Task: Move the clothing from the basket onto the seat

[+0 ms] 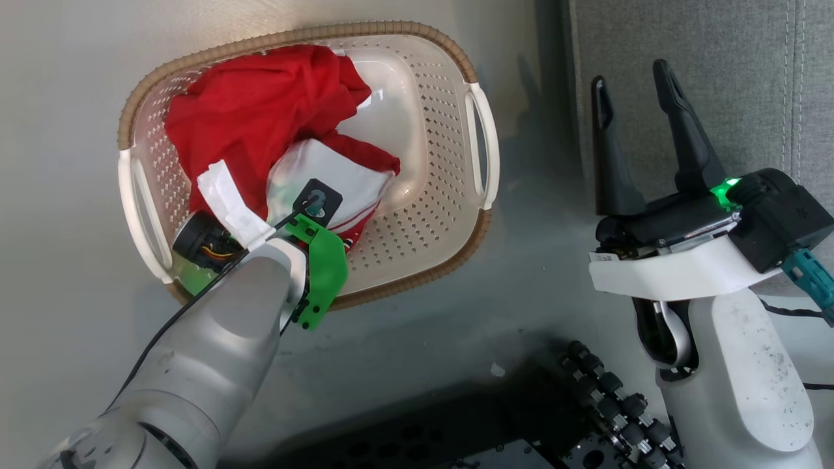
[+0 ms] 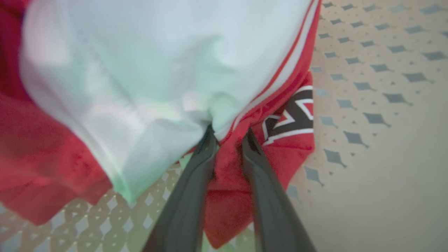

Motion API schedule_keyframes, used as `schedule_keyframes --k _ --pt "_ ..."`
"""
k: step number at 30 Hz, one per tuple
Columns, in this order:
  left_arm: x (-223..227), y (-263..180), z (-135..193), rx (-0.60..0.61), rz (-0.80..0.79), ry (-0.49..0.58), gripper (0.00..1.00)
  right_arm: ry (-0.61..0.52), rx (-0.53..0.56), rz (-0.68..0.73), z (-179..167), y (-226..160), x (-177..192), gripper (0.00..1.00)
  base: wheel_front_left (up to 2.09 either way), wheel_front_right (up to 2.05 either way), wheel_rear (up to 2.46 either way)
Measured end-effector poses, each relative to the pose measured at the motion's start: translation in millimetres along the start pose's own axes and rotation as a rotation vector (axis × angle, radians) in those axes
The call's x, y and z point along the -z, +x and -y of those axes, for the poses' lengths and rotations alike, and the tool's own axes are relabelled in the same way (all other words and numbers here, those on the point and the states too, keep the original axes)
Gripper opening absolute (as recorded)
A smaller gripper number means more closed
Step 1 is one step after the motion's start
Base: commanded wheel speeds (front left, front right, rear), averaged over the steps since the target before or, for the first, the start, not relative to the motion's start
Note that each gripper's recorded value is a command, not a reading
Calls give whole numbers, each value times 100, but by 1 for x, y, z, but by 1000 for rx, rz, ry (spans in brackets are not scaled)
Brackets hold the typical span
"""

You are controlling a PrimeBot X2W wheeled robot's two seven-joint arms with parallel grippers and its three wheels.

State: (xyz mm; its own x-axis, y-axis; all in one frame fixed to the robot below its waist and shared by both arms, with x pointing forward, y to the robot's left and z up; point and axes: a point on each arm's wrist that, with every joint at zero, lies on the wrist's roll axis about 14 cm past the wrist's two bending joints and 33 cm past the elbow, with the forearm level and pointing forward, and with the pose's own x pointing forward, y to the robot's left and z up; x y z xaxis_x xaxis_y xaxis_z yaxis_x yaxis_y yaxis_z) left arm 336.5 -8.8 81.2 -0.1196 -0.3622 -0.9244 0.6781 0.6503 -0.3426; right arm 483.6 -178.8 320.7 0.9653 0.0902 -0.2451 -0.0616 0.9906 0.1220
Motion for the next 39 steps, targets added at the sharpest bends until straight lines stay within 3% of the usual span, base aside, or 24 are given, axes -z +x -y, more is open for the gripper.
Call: schedule_keyframes --k 6,13,24,39 --pt "2 1 -6 -17 -12 36 0 -2 10 5 4 0 -1 100 0 0 0" --pt "-16 -11 -12 -36 81 57 0 -5 15 23 5 0 -9 100 0 0 0" --pt "-60 -59 -7 -60 342 38 0 -10 -2 64 -6 -13 -35 100 0 0 0" --pt "-106 -162 17 -110 734 -44 0 2 -19 115 -23 -54 -78 100 0 0 0"
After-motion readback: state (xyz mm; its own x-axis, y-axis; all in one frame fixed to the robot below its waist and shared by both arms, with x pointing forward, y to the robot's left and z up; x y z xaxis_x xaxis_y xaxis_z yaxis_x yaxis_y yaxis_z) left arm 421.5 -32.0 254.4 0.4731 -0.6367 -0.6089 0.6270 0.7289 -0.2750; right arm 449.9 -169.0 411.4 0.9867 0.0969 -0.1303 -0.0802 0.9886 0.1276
